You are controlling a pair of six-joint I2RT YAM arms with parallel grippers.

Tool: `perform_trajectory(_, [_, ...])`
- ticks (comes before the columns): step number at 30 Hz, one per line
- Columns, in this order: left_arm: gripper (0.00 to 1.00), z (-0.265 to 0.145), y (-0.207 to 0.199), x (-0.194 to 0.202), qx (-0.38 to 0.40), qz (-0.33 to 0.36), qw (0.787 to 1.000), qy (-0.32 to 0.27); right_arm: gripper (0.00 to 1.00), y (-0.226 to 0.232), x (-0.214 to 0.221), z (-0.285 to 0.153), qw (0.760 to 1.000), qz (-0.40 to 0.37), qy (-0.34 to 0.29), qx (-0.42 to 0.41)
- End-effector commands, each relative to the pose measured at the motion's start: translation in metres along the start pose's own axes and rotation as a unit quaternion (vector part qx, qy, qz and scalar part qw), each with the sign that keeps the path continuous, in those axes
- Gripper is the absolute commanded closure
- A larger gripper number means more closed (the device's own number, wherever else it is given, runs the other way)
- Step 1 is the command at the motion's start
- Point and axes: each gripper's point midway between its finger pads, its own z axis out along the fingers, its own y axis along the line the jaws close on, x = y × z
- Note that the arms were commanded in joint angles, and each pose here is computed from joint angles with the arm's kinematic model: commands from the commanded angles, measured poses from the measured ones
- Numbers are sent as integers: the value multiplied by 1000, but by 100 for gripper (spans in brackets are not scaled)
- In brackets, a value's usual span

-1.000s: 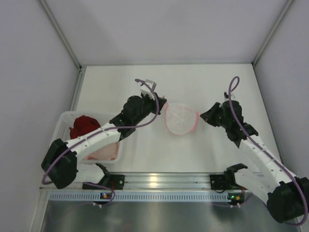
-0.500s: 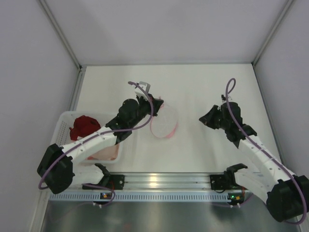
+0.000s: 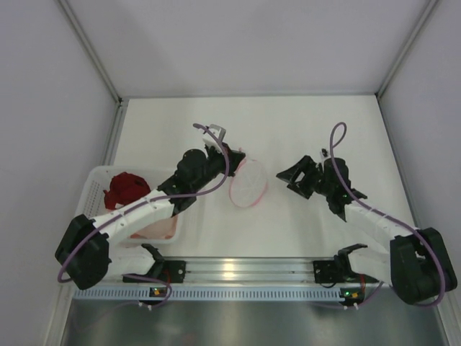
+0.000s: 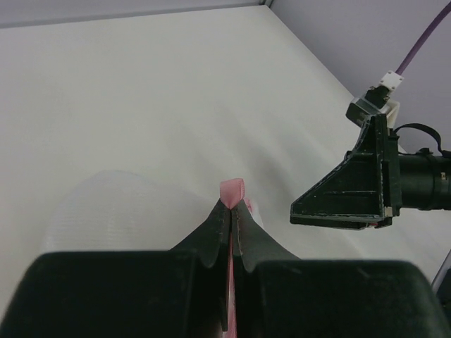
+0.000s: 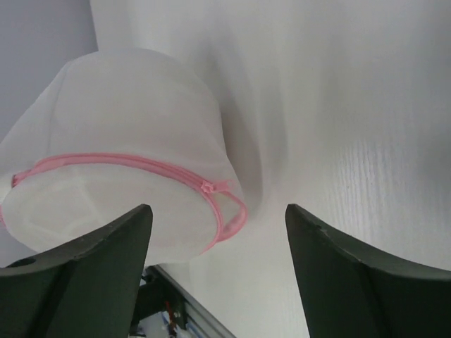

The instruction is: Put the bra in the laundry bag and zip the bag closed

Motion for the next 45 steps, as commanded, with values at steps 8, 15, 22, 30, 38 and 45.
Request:
perform_trajectory(8, [100, -9, -14, -29, 26, 2, 998, -49, 11, 36, -3, 28, 981, 155, -17, -117])
perform_trajectory(15, [100, -12, -8, -36, 8, -7, 998, -63, 10, 40, 13, 42, 970, 213, 13, -120])
perform_trajectory(22, [100, -12, -10, -35, 12, -15, 998, -61, 11, 29, 35, 54, 947, 304, 45, -89])
perform_trajectory(30, [100, -16, -9, -42, 7, -6, 997, -73, 11, 21, 45, 54, 934, 352, 39, -54])
perform_trajectory(38, [100, -13, -9, -37, 9, -25, 997, -68, 13, 32, 35, 60, 926, 369, 31, -67])
perform_trajectory(45, [100, -14, -11, -33, 14, -34, 997, -66, 23, 38, 30, 60, 919, 383, 26, -86])
